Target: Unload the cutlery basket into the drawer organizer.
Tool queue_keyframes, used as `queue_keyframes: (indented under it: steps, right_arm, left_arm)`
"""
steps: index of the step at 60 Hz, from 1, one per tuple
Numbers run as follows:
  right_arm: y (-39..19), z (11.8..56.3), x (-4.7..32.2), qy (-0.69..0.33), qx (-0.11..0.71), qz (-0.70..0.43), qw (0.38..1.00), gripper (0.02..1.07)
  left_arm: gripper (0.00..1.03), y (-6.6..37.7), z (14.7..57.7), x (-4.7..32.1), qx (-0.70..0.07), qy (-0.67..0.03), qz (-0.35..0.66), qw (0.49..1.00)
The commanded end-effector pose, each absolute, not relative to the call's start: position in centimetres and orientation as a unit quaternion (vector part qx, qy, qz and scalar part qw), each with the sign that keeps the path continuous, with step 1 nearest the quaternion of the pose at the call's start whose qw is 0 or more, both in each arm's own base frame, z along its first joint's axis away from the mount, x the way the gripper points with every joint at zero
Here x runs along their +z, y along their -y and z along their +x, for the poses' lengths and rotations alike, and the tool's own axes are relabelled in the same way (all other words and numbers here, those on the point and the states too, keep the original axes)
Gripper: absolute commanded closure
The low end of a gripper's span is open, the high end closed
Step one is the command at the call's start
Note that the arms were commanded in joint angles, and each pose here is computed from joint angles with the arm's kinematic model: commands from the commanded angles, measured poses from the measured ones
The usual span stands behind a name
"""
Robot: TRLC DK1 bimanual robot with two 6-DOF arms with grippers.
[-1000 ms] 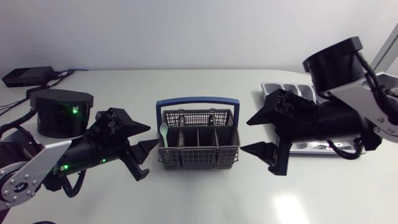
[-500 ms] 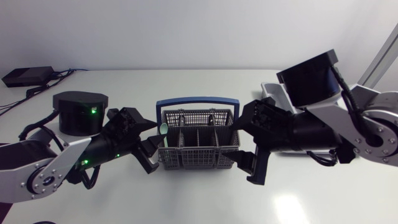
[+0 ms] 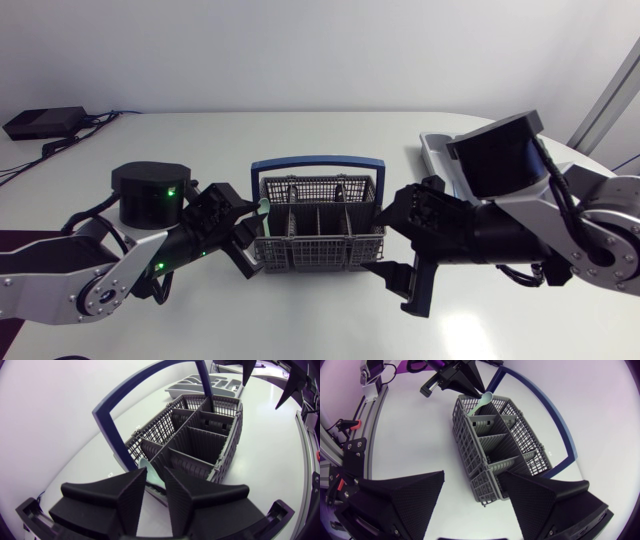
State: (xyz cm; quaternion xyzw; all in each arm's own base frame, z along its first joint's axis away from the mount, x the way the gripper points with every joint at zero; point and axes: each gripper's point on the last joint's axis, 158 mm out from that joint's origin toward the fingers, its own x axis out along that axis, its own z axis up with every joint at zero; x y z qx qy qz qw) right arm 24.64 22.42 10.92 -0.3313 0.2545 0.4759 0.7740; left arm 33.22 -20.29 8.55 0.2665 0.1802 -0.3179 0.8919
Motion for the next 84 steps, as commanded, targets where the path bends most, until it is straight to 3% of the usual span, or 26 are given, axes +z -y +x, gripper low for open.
queue_keyframes:
  steps: [1, 84]
  right_arm:
    - [-22.4, 24.0, 10.4, -0.256, 0.479, -0.323, 0.775, 0.21]
    - [-22.0, 23.7, 10.1, -0.253, 0.479, -0.319, 0.777, 0.21]
  left_arm:
    - [0.77, 20.1, 32.8, 7.5, -0.32, -0.185, 0.279, 0.887]
    - [0.75, 20.0, 35.4, 8.5, -0.271, -0.167, 0.285, 0.904]
